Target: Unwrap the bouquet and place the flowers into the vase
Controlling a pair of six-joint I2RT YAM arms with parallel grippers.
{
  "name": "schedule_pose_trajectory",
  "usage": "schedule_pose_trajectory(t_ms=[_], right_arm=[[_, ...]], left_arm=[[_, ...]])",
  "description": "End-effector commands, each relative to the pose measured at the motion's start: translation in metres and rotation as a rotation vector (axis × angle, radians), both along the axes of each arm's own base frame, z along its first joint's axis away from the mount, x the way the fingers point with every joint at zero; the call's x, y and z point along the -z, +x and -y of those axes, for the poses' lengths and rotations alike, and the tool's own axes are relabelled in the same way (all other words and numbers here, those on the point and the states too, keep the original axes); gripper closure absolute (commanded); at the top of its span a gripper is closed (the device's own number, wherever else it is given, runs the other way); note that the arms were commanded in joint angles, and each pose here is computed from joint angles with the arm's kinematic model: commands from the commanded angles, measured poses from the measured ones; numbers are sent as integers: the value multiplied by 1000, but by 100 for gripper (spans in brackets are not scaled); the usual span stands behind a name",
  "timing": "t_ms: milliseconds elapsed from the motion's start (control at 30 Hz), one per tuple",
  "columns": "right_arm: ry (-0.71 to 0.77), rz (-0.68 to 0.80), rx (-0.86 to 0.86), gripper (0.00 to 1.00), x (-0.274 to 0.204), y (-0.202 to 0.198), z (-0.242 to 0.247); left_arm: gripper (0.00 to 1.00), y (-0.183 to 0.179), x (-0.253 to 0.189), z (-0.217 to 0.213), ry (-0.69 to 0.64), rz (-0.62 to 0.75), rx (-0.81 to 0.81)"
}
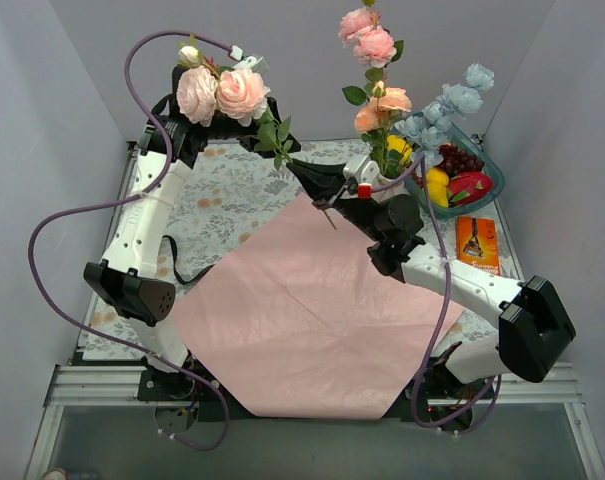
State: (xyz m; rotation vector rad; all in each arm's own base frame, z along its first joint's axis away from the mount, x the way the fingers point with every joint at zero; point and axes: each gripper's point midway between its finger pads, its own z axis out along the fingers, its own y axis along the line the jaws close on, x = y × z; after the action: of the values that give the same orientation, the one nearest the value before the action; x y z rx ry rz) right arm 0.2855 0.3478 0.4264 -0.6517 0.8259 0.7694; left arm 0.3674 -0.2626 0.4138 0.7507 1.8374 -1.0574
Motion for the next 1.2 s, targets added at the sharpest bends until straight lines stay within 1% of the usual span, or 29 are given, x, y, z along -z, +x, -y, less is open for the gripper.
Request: schedule_pose_trajectory(t_ms=[0, 300, 567, 900, 967, 1033, 1067, 1100, 1133, 1167], right_arm=[[-14, -36, 28, 99, 8, 13, -9], [1, -71, 19, 99, 11, 17, -15], [41, -69, -15, 99, -6, 21, -24], [35, -80, -29, 99, -7, 25, -33], [68, -31, -42, 99, -20, 16, -26], [129, 45, -13, 99, -36, 6, -9], [147, 97, 17, 99, -52, -1, 3], [145, 120, 37, 99, -59, -4, 8], [145, 148, 58, 99, -67, -7, 15], [154, 208, 93, 99, -84, -15, 28]], left_arm=[[24, -22, -21, -1, -12, 43, 16], [24, -21, -13, -2, 5, 33, 11], [23, -27, -7, 2, -6, -8, 44], [23, -34, -11, 2, -2, 13, 68], [22, -31, -12, 0, 10, 25, 43], [22, -18, -6, -10, 55, 50, -35], [22, -13, -4, -14, 70, 58, -68], [20, -2, 0, -23, 98, 69, -144], [19, 3, -5, -29, 99, 99, -191], [18, 10, 3, -35, 116, 91, -234]])
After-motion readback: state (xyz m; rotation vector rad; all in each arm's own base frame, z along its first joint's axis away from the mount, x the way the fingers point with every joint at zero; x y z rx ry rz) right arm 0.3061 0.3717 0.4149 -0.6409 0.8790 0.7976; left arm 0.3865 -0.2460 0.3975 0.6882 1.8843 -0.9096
